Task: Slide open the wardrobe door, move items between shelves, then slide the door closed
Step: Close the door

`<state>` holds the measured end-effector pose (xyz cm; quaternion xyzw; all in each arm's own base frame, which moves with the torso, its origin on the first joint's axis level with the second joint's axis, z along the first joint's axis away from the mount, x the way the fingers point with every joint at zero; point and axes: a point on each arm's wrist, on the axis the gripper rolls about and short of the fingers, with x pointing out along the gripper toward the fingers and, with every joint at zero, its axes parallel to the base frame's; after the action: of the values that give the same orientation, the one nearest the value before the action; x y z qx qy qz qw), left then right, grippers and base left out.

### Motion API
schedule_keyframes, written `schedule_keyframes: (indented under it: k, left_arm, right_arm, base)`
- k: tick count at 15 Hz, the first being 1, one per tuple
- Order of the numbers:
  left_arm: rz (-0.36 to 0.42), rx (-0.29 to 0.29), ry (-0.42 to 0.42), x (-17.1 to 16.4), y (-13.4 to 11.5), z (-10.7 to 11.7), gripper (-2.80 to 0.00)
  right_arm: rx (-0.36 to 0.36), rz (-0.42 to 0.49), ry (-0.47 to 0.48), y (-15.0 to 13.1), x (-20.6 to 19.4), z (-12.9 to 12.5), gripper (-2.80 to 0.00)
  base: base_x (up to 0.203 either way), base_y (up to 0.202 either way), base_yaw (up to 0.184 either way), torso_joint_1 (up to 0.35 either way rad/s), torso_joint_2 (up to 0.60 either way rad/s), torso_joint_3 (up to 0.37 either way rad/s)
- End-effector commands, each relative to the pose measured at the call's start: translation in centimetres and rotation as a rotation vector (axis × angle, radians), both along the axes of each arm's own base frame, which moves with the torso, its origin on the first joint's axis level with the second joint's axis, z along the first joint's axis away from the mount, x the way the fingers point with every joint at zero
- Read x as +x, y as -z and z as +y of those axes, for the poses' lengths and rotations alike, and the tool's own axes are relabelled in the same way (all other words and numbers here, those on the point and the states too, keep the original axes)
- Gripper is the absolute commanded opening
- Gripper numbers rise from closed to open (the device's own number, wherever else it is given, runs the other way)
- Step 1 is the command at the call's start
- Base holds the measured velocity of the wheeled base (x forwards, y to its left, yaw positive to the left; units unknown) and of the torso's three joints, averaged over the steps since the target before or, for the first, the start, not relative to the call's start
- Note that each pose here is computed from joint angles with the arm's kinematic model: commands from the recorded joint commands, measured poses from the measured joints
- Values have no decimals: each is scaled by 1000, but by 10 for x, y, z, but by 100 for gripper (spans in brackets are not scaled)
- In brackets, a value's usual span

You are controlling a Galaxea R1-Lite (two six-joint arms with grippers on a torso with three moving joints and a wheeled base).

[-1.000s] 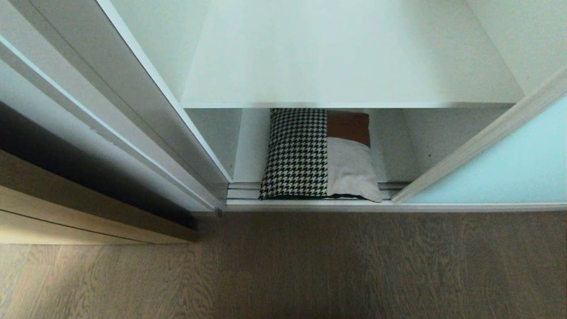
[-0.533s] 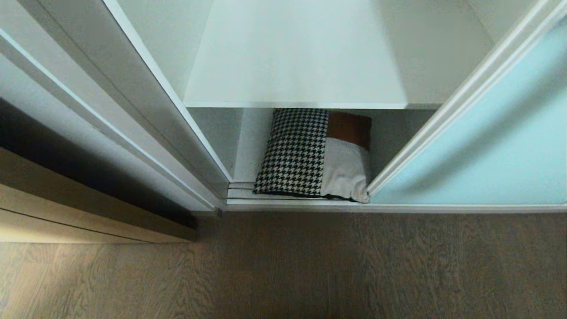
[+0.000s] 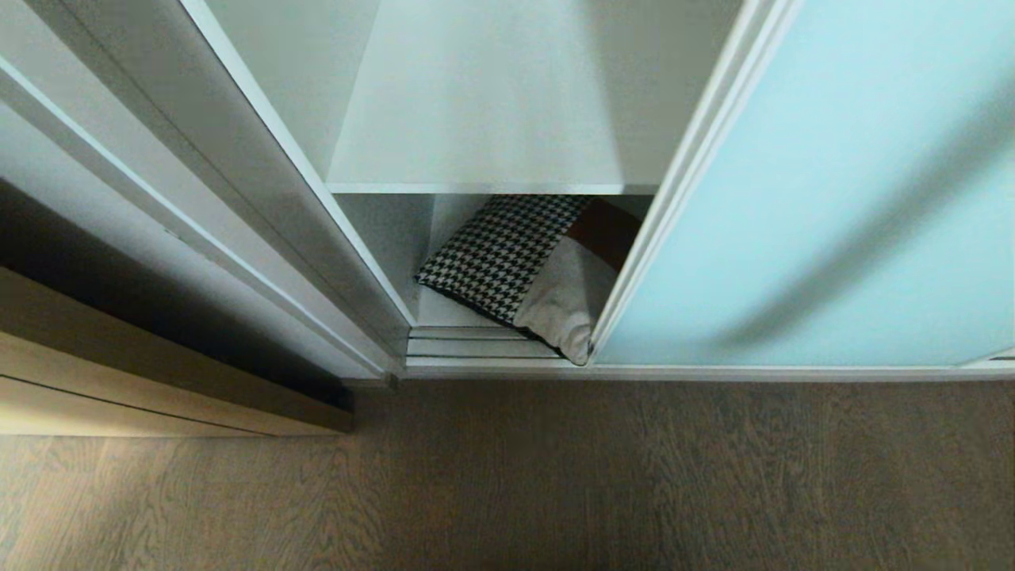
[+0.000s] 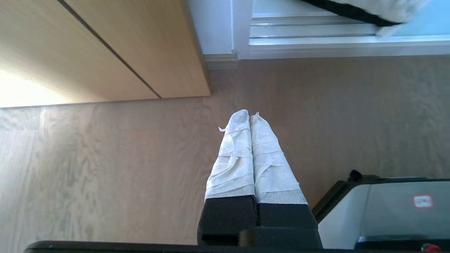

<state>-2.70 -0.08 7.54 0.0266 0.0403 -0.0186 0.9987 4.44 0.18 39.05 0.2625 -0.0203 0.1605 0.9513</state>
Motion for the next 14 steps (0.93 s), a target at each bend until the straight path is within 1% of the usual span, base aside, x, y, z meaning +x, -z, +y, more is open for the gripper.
schedule_keyframes:
  k: [1,2,4,6,8,9,12,13,14]
  left_arm:
    - [3,1,-1,0,0,0,-280]
    - [1,1,-1,0,0,0,-280]
    - [3,1,-1,0,0,0,-280]
    - [2,1,-1,0,0,0,-280]
    - [3,1,-1,0,0,0,-280]
    - [3,1,-1,0,0,0,-280]
    - [3,1,-1,0,0,0,-280]
    - [3,1,-1,0,0,0,-280]
    - [3,1,-1,0,0,0,-280]
  right_arm:
    - [9,-43,211,-3,-6,-5,-280]
    - [-2,-56,282,-4,-7,-7,-280]
    - [-55,-60,467,-2,-7,-13,-280]
    - [-123,-43,708,0,-2,-25,-280]
    - [-162,-34,949,-1,1,-41,-280]
    - [-176,-28,1051,-1,1,-50,-280]
    - [-181,26,1287,1,1,-80,-280]
    - [-175,51,1355,3,2,-96,-280]
    - [-174,63,1402,5,4,-113,-280]
  base:
    - [0,0,0,0,0,0]
    - [0,0,0,0,0,0]
    - [0,0,0,0,0,0]
    - [0,0,0,0,0,0]
    - [0,0,0,0,0,0]
    - [0,0,0,0,0,0]
    - [0,0,0,0,0,0]
    - [0,0,0,0,0,0]
    - [0,0,0,0,0,0]
